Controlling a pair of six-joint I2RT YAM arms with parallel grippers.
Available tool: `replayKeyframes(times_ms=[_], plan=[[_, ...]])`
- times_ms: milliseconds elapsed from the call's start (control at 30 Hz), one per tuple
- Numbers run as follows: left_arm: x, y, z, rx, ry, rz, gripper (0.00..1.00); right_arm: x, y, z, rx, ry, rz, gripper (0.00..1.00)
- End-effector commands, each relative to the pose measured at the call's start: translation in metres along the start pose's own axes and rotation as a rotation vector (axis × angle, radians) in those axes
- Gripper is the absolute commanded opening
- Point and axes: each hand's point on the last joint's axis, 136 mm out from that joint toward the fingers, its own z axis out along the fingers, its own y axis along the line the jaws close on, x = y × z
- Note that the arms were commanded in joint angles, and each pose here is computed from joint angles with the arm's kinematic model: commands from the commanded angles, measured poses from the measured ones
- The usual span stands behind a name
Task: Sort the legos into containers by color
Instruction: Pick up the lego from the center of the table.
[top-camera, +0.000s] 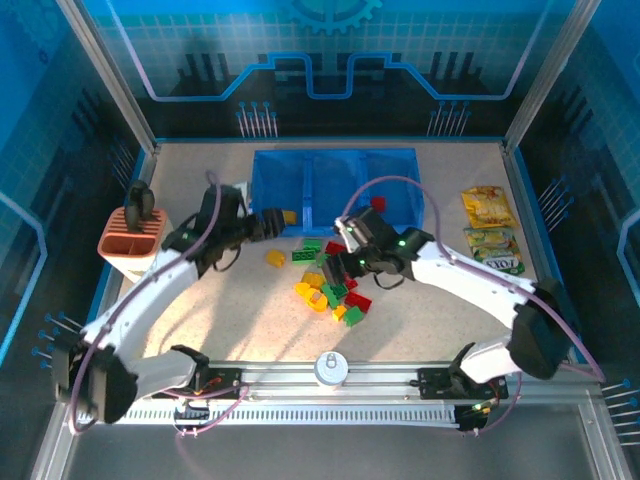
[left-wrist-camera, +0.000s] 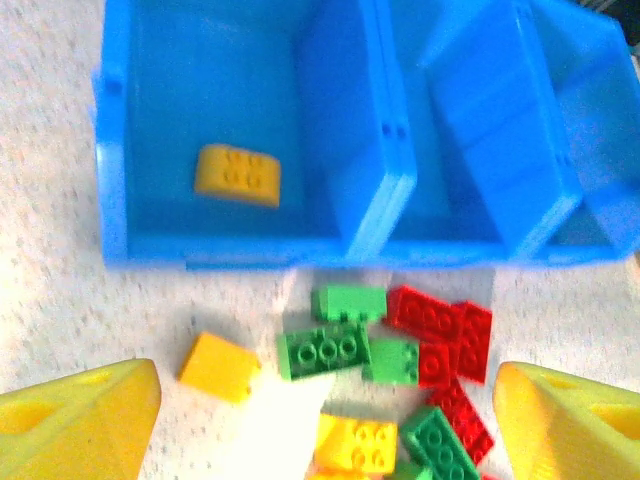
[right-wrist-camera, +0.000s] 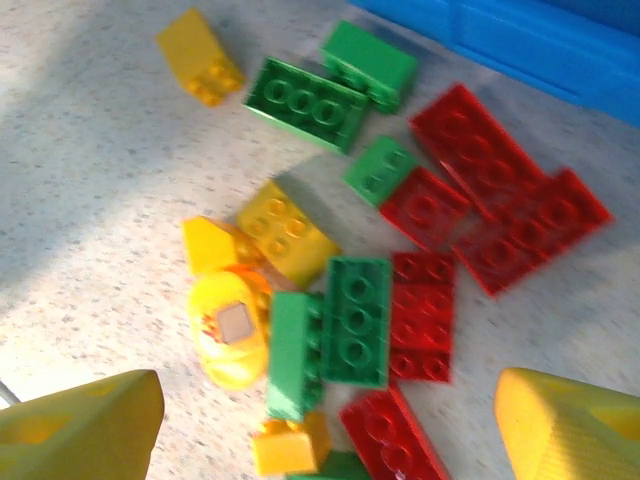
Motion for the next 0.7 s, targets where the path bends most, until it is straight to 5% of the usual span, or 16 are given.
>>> replayKeyframes(times_ms=[0,300,667], plan=[[0.027,-0.011,-0.017,0.083,-0.027,-0.012,0.87,-0.017,0.034,0.020,-0.074,0.036,-0.105,0.86],[0.052,0.007,-0.086,0.072,-0.111,-0.011,0.85,-0.041,0.072,0.101,-0.044,0.179,-0.166,0.80],[0.054,0.007,-0.095,0.074,-0.106,-0.004,0.84,-0.049,0.072,0.157,0.015,0.251,-0.214,0.78]])
